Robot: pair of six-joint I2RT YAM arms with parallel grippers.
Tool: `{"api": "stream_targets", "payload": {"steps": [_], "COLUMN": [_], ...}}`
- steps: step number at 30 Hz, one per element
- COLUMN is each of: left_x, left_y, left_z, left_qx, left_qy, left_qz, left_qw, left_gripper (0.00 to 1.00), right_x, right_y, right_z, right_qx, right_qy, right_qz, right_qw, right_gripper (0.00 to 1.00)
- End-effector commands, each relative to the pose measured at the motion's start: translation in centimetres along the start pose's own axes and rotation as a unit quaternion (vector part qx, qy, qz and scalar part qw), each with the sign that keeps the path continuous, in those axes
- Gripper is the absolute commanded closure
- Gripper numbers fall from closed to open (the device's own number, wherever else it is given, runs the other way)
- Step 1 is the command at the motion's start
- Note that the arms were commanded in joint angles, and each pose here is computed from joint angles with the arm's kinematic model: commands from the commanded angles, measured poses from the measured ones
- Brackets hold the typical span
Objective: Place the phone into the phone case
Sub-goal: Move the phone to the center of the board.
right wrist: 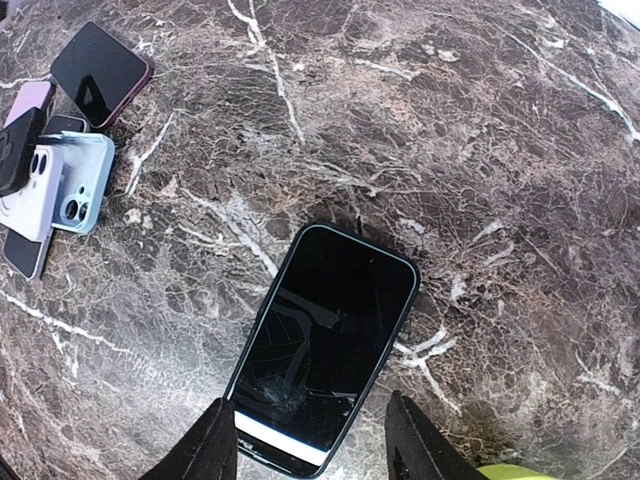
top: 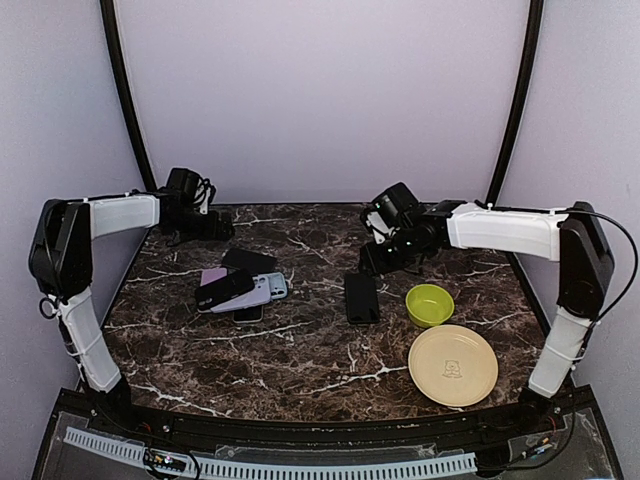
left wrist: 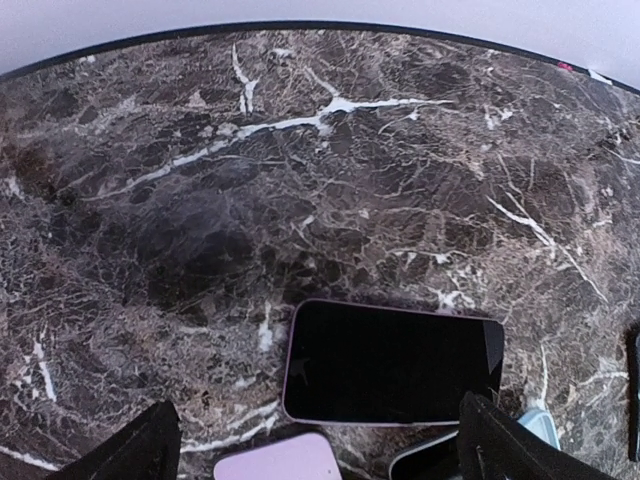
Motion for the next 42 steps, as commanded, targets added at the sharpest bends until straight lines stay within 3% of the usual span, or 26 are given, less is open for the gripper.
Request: {"api": "stream_targets", "payload": {"steps": [1, 7, 14, 17, 29, 36, 42], "left_x": [3.9, 8.7, 10.2, 10.3, 9.0, 8.1, 7.9], "left_y": [0.4, 1.0, 0.7, -1.2, -10.0, -18.0, -19.4], "left_z": [-0.6, -1.3, -3.5, -4.9, -11.0, -13.7, -14.0], "left_qx": [-0.028, -0.036, -0.031, -0.002, 0.076, 0.212, 0.265], "left_qy": [0.058, 0.103, 0.128, 0.146, 0.208, 0.165, 0.148], "left_qz": [0.018, 0.027, 0.031, 0.021, -0.006, -0.051, -0.052], "left_qw": [0.998, 0.994, 0.991, 0.989, 0.975, 0.962, 0.952], "left_gripper": [0.01, 0.03, 0.09, 0.17, 0.27, 0.27, 0.26], "right_x": [-0.5, -0.3, -0.3, -0.2, -0.9, -1.0, -1.1], "right_y": [0.5, 0.6, 0.8, 0.8, 0.6, 0.7, 1.7], "right_z": [0.4, -0.1, -0.3, -0.4, -0.3, -0.8, -0.9], "right_qx": [-0.013, -0.020, -0.019, -0.021, -0.024, -0.027, -0.063], "right_qy": [-0.020, -0.011, -0.008, -0.004, -0.007, -0.005, -0.012], "right_qz": [-0.004, -0.009, -0.005, -0.006, -0.020, -0.015, 0.031], "right_qw": [1.000, 1.000, 1.000, 1.000, 1.000, 1.000, 0.997], "right_gripper": [0.48, 0.48, 0.48, 0.48, 0.47, 0.47, 0.43]}}
Point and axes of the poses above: each gripper's point midway between its finger pads, its own x axis out along the fingers, its own y axis along the line the jaws close on, z = x × y, the point moved 6 cm from there along -x, back along the fingers, and after that the axes turned 2 degrees about -x, right-handed, at the moved point
